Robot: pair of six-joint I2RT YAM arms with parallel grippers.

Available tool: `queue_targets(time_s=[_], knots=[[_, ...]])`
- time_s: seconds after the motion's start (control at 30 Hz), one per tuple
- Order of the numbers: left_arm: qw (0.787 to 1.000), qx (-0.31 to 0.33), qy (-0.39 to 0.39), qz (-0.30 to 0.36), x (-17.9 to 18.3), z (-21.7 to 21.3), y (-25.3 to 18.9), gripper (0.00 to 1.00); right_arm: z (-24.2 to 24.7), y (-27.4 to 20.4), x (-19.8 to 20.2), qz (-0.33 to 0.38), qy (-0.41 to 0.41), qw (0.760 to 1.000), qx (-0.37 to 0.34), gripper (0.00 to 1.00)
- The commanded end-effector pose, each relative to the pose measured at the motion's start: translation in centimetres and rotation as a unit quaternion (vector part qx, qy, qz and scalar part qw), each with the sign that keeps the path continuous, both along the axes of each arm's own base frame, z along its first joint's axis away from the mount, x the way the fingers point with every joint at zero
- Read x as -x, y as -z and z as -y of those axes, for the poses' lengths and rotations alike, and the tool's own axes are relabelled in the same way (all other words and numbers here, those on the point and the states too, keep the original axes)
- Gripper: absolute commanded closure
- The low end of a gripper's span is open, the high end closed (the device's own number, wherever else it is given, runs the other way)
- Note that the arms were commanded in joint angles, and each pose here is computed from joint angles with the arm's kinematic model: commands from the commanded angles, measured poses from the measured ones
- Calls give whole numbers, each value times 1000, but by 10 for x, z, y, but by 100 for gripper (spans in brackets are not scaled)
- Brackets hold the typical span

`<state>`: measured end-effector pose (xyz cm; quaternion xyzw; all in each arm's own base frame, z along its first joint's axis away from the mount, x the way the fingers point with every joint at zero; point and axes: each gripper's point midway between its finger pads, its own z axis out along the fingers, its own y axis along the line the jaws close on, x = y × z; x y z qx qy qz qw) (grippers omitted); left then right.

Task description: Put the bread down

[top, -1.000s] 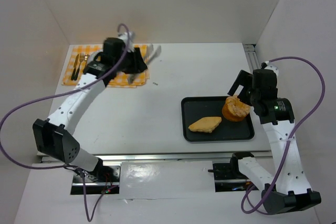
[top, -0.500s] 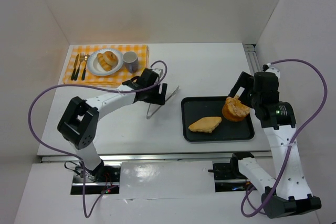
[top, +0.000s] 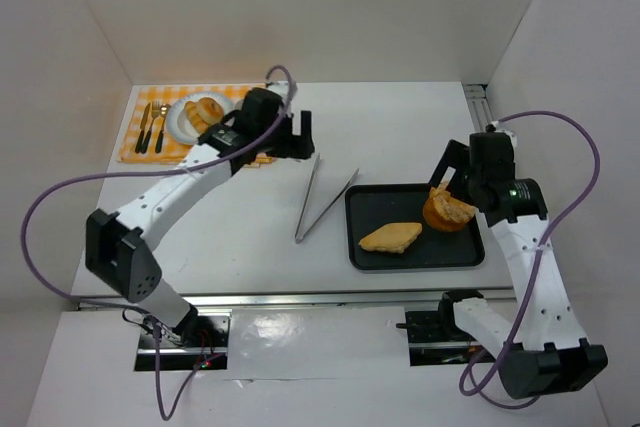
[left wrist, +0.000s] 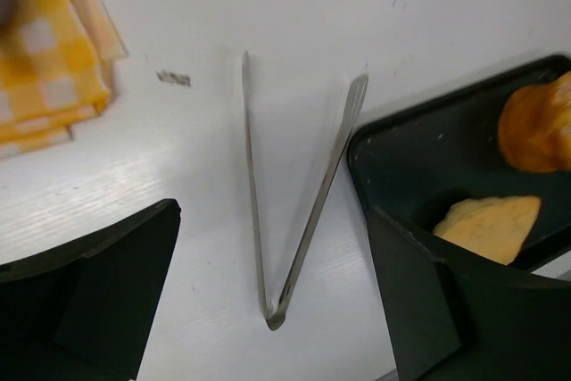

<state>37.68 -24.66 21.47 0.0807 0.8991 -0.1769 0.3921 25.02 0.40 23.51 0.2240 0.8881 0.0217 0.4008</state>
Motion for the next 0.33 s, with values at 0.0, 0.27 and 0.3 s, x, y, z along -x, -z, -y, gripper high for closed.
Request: queue_targets(time_s=[0.0, 0.27, 0.3], knots=[[998, 32, -22, 44, 0, -37, -55, 0, -1, 15, -8, -18, -4, 1000, 1, 0], [993, 84, -73, 36, 2, -100, -63, 0, 3, 46, -8, -61, 4, 998, 13, 0], [992, 86, -90, 30, -1, -110, -58, 0, 3, 49, -9, -66, 4, 998, 13, 0]])
